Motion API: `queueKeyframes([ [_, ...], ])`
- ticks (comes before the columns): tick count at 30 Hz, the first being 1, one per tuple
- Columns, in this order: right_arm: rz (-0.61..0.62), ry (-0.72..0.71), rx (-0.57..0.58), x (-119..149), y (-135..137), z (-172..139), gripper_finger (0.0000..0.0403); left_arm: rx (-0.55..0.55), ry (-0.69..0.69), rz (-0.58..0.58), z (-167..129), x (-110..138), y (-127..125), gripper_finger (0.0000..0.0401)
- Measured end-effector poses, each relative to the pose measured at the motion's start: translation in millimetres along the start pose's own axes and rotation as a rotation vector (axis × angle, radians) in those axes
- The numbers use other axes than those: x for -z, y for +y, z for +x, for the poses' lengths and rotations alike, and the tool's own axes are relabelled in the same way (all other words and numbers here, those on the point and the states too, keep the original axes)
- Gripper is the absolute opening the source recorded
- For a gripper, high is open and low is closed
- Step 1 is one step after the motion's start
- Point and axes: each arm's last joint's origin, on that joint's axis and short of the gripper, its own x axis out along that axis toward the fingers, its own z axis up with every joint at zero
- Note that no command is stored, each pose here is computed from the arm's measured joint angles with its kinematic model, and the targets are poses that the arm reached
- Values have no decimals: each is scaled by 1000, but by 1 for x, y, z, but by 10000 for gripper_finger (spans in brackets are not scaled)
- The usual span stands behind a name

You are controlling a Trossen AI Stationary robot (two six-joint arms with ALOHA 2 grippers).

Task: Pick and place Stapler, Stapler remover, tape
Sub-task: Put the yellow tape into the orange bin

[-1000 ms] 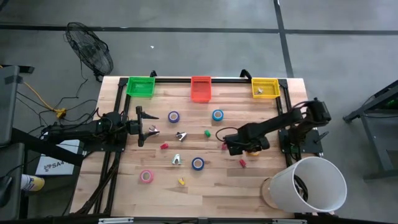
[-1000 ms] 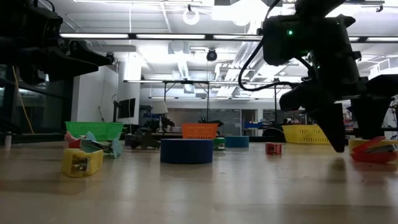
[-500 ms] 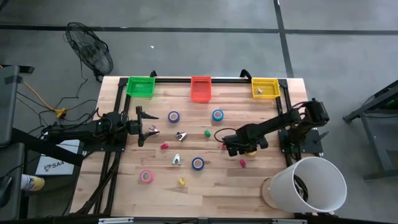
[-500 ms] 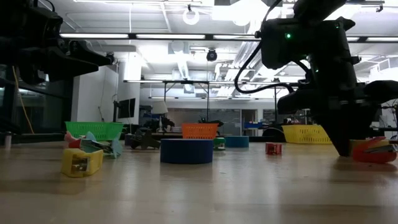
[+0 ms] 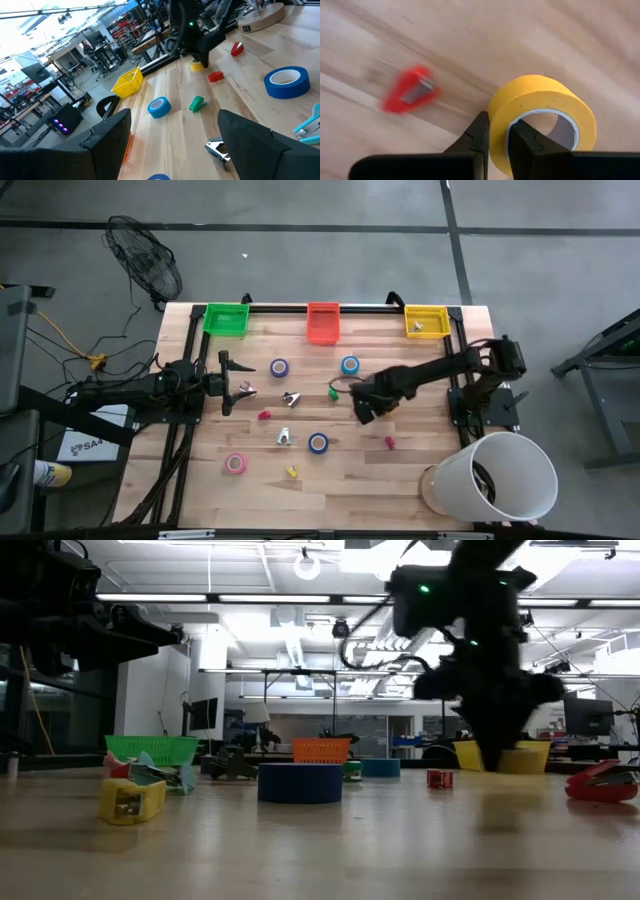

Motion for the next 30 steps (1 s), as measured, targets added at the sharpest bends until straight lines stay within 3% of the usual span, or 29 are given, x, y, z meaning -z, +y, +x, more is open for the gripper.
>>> queueKeyframes([
  [9, -236, -205, -114, -70, 6, -53, 32, 0, 0, 0, 0, 0, 0, 294],
  [20, -375, -554, -236, -140, 2, -94, 32, 0, 0, 0, 0, 0, 0, 294],
  [26, -337, -599, -366, -182, 7, -87, 32, 1, 0, 0, 0, 0, 0, 294],
  [30, -229, -545, -414, -212, 5, -70, 33, 1, -1, 0, 0, 0, 0, 294],
])
